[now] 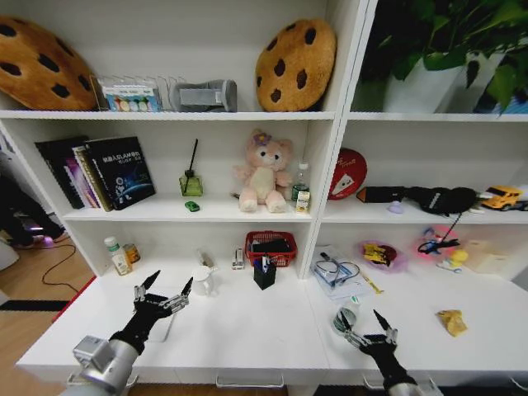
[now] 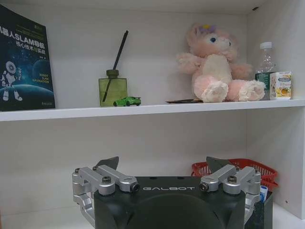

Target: Organize the objects on the table.

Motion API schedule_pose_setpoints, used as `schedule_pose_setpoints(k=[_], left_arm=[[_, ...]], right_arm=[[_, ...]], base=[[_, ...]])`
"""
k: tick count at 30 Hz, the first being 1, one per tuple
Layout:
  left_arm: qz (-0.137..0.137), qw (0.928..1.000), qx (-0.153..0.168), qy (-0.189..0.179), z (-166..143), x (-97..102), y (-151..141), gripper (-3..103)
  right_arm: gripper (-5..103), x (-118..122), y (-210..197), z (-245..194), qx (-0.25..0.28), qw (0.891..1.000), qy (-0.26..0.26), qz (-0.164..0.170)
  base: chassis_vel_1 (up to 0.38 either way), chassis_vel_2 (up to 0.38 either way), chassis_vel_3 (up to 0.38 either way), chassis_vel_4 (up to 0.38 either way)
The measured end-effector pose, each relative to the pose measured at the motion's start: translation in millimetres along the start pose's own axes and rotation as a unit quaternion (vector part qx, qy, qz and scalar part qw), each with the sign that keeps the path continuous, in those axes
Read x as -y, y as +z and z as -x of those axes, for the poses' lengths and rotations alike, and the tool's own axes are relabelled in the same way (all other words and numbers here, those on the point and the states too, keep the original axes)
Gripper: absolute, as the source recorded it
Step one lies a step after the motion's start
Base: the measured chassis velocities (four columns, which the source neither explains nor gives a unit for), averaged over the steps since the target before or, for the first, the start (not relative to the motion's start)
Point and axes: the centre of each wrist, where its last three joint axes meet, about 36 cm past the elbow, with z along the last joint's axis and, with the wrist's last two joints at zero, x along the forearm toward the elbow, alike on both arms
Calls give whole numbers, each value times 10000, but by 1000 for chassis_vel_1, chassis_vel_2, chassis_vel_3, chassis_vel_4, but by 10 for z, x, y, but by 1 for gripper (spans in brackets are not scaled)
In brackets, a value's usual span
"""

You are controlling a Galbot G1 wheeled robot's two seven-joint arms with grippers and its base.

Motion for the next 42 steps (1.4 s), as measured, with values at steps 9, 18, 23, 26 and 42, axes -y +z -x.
schedule_pose_setpoints(k=[9,18,23,26,42], left_arm=[[0,10000,-1,0,0,0,0,100],[0,10000,0,0,0,0,0,100],[0,10000,0,0,0,0,0,100],[0,10000,0,1,0,0,0,100],[-1,10000,0,3,0,0,0,100]], right_arm=[[83,54,139,50,-118,9999,-79,81],[50,27,143,7,-72,9999,-59,111],[37,10,146,-23,-54,9999,-85,91],[27,-7,126,-54,-39,9999,-97,91],[21,-122,80,-1129,442,9944,-927,-237]], base=[[0,0,0,0],[0,0,0,0],[0,0,0,0],[0,0,0,0],[0,0,0,0]])
